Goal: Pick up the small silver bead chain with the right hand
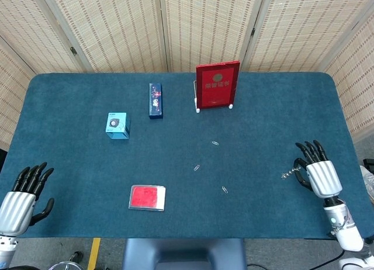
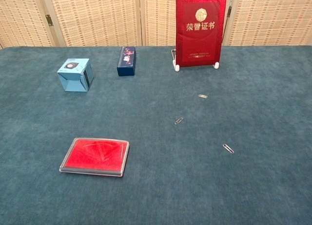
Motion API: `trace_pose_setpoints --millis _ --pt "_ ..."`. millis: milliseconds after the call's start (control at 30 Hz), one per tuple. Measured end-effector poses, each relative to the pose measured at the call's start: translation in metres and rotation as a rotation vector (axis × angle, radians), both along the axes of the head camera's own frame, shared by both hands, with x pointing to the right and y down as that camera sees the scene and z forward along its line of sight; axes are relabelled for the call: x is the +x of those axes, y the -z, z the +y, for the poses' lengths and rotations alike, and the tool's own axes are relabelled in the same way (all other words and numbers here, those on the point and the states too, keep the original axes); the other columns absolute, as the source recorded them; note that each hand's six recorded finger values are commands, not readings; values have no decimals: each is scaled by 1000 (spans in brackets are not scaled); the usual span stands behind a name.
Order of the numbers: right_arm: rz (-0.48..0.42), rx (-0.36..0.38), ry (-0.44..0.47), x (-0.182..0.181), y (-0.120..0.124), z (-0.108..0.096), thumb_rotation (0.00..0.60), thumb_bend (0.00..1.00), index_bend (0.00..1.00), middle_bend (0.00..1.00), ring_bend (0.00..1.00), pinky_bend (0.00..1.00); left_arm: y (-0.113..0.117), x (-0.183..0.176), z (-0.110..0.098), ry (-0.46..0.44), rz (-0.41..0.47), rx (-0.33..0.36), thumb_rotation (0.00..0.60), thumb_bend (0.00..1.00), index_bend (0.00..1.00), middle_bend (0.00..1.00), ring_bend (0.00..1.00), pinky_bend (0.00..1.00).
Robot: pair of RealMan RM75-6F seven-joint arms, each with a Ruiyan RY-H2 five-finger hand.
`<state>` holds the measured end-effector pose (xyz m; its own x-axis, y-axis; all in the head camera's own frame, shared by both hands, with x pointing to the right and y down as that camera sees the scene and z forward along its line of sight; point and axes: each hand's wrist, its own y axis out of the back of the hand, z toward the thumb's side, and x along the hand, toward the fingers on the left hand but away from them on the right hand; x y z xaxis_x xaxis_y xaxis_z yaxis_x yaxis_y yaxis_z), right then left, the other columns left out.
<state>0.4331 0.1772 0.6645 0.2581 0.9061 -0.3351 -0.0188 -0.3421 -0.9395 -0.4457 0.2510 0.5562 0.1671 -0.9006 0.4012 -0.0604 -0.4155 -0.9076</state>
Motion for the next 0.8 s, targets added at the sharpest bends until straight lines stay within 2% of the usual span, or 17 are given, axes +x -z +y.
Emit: trace_pose_setpoints --millis 33,133,200,300,367,467,800 --pt "-1 -5 4 -1 -1 0 600 485 704 127 83 0 0 0 0 1 0 0 600 498 0 0 0 0" --pt "-14 -22 19 -2 -2 0 600 485 411 39 76 0 0 -1 1 4 2 -2 600 499 0 0 0 0" --pt "-20 -28 28 -3 -3 0 600 485 257 8 67 0 1 -1 1 5 2 -2 600 499 0 0 0 0" --pt "-13 -32 29 -2 -3 -1 600 485 98 0 55 0 1 -1 1 7 5 -5 600 499 0 0 0 0" --pt "-17 -39 23 -3 -3 0 600 476 32 0 60 0 1 -1 1 8 5 -6 600 499 0 0 0 0" --pt "-20 -43 15 -3 -1 -1 600 451 0 0 60 0 2 -1 1 7 6 -3 600 499 0 0 0 0" --pt "-26 -33 -6 -1 13 0 600 447 0 0 43 0 4 0 2 5 8 3 600 499 0 0 0 0"
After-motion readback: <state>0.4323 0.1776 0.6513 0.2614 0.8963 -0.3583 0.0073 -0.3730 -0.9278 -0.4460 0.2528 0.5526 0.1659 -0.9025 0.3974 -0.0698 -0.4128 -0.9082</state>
